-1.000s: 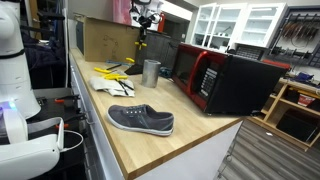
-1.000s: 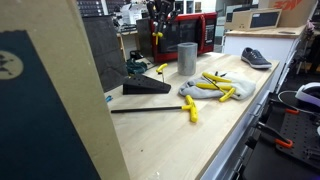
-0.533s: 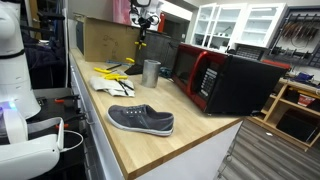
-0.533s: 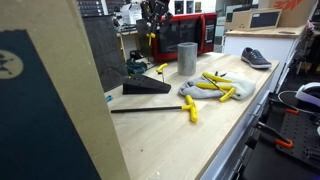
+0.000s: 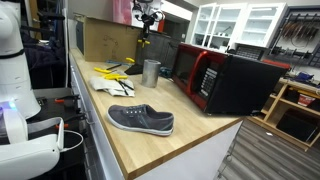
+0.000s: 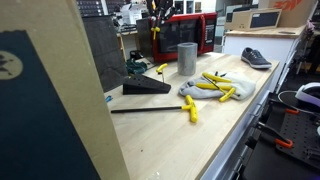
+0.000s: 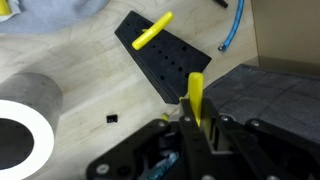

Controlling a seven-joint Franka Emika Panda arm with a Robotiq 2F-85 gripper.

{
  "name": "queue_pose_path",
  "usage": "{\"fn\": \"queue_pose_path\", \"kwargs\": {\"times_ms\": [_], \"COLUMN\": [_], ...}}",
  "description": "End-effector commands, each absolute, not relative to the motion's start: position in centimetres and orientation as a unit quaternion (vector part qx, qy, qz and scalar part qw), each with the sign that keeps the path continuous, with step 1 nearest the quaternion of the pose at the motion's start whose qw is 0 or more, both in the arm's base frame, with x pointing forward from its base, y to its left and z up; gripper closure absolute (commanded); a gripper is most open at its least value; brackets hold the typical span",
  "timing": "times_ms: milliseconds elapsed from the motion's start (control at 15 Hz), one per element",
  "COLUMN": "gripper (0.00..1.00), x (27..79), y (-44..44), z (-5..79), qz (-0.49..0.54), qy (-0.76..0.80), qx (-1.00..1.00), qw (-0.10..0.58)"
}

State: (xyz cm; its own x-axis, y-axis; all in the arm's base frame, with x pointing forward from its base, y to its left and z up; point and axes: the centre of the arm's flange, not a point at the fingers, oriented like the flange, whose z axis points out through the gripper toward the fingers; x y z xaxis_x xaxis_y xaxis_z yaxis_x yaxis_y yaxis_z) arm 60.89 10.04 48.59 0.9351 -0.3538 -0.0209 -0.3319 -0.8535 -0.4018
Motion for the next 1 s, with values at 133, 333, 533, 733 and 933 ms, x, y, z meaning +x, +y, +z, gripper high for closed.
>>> {"fn": "queue_pose_path", "kwargs": {"times_ms": [133,333,533,733,933], "gripper": [0.96,0.96,0.96,0.96,0.96], "x": [57.9,58.3,58.8,59.5,60.0], "y": [10.5,12.9,15.5,17.3,17.5], "z": [49.9,49.7,49.7,48.6,47.5], "qz": [0.005,0.006,0.003,0.01,0.01], "qy": [0.106,0.072,0.06,0.078,0.114], "qx": [-0.972,-0.976,-0.978,-0.977,-0.977], "qw": [0.209,0.206,0.2,0.196,0.182]}}
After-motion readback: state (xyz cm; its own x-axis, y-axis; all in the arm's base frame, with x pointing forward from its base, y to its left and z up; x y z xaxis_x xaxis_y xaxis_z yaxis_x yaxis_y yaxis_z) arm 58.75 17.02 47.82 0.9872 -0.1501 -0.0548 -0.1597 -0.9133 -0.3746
